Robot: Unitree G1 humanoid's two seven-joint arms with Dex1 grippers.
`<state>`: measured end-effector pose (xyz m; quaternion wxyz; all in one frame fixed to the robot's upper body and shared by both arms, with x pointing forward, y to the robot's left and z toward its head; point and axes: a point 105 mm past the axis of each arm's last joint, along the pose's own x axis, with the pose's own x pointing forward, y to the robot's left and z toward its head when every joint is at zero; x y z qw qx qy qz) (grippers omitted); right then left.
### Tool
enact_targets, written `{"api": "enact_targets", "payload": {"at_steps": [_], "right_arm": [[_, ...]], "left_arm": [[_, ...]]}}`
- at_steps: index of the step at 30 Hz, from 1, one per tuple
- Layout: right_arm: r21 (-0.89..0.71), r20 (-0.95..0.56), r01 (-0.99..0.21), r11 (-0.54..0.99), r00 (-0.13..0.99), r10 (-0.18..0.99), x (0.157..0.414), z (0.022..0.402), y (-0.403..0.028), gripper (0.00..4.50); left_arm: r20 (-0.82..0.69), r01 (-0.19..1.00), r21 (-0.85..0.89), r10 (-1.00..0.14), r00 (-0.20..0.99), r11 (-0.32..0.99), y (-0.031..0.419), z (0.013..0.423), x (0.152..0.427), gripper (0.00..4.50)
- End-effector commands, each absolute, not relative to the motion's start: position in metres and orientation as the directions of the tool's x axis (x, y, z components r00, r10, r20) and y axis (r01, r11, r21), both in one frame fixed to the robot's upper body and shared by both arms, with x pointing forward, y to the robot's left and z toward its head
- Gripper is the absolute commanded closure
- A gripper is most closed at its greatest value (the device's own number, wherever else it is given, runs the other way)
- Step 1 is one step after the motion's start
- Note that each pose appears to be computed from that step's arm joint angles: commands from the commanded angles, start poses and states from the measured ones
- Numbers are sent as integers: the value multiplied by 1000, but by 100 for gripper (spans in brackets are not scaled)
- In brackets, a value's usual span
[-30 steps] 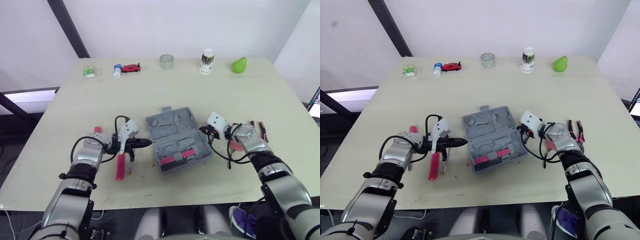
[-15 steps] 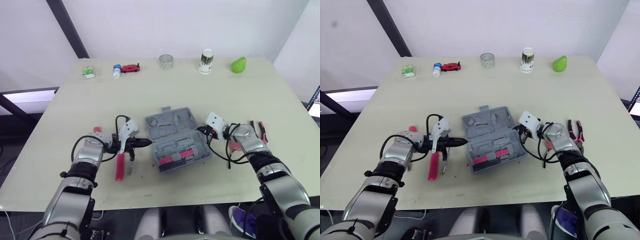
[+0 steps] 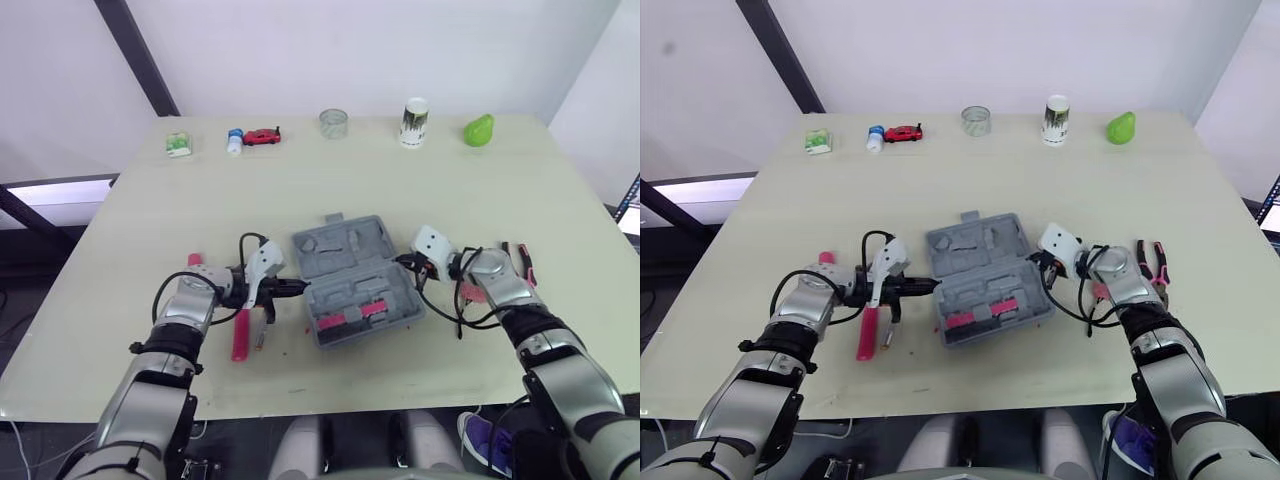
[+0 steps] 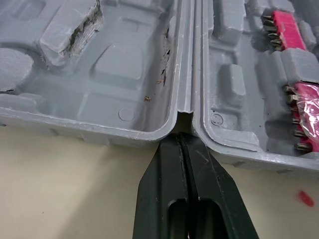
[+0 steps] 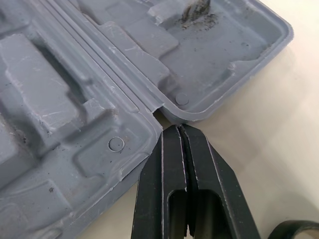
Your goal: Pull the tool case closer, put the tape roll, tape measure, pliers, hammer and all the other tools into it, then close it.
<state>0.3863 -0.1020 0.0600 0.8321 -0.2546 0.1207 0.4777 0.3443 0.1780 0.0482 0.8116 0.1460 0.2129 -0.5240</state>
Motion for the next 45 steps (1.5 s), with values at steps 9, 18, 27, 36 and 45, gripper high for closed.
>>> {"api": "enact_targets", "payload": {"at_steps": [9,18,27,36,45], "right_arm": [[-273,-440,-906,322,416,796,363,67,-91,450],[-218,-469,-933,285,356,808,338,64,-99,450],[-153,-482,-948,280,319,816,305,57,-100,450],[-102,-490,-951,293,305,816,281,55,-104,450],[-74,-496,-946,317,310,811,270,52,-107,450]], "left_arm": [[-487,947,40,-822,296,318,158,56,342,447],[-523,973,39,-825,215,229,148,55,334,447],[-570,989,15,-811,130,148,148,48,318,447],[-593,994,-11,-801,82,110,150,45,302,447],[-605,994,-35,-794,58,99,152,41,290,447]]}}
